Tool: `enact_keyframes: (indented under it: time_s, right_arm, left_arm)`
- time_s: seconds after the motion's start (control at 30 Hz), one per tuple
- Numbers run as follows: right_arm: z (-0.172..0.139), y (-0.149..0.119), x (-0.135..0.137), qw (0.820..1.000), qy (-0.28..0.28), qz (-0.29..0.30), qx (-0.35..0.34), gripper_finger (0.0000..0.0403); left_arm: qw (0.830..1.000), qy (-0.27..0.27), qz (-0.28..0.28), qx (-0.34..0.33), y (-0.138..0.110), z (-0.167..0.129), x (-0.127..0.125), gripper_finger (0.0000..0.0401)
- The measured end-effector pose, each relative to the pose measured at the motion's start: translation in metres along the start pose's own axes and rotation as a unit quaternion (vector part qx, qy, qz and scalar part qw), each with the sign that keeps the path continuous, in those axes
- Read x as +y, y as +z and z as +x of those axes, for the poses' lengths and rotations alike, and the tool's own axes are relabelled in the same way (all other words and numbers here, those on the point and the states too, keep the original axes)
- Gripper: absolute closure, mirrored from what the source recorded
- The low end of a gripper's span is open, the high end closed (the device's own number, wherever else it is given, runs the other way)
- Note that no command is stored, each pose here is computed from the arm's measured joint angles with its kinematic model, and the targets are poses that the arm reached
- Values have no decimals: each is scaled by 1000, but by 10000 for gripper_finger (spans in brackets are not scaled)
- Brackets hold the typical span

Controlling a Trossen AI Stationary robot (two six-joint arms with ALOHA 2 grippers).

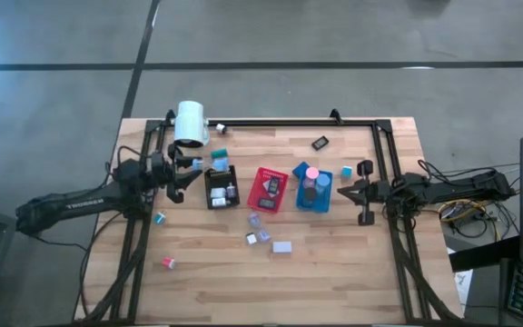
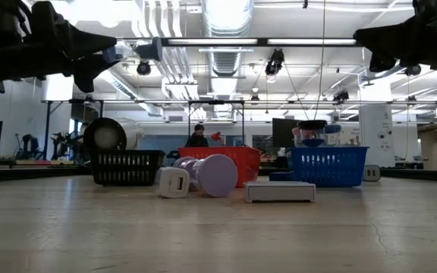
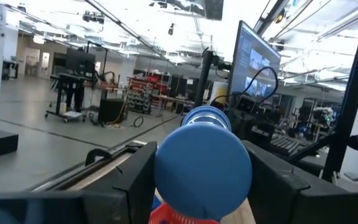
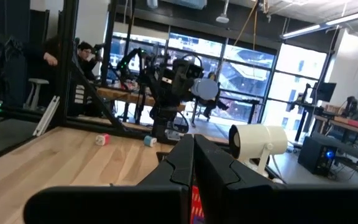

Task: Pick & Place Office items
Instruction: Put the blue hourglass into the blue bin

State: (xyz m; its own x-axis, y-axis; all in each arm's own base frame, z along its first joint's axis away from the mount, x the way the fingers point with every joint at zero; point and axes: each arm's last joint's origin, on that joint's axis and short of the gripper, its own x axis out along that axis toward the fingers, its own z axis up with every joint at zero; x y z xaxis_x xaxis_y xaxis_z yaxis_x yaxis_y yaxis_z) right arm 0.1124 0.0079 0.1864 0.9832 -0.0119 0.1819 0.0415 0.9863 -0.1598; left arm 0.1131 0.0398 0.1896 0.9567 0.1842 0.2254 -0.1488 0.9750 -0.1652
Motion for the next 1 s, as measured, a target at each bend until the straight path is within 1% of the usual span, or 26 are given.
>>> enact_keyframes:
  time_s: [0.13, 0.23, 0.37, 0.47, 0.57, 0.7, 0.83, 0.93, 1.0]
  right_arm:
    - [0, 1, 0, 1000, -6, -2, -2, 394]
    - [0, 2, -3, 999, -41, -1, -4, 394]
    - [1, 4, -3, 999, -50, -14, -11, 376]
    - [5, 13, -4, 998, -49, -27, -5, 348]
    - [13, 27, -5, 997, -40, -65, 11, 314]
    - [31, 53, -3, 993, -3, -107, 49, 264]
    - [53, 75, 1, 983, 35, -148, 102, 215]
    - [73, 86, 7, 974, 62, -176, 129, 182]
    - [86, 93, 11, 969, 70, -192, 138, 162]
  left_arm:
    - [1000, -2, -11, -1, 2, 1, 0, 202]
    - [999, -23, -21, -5, 11, 5, -3, 202]
    - [998, -47, -29, -3, 25, 17, -8, 202]
    - [997, -67, -27, -2, 38, 29, -15, 202]
    - [996, -86, -20, 5, 48, 43, -22, 202]
    - [994, -107, -20, 16, 58, 62, -30, 202]
    - [991, -123, -28, 40, 59, 84, -39, 202]
    - [989, -134, -34, 60, 55, 103, -48, 202]
    - [986, -148, -36, 63, 53, 115, -56, 202]
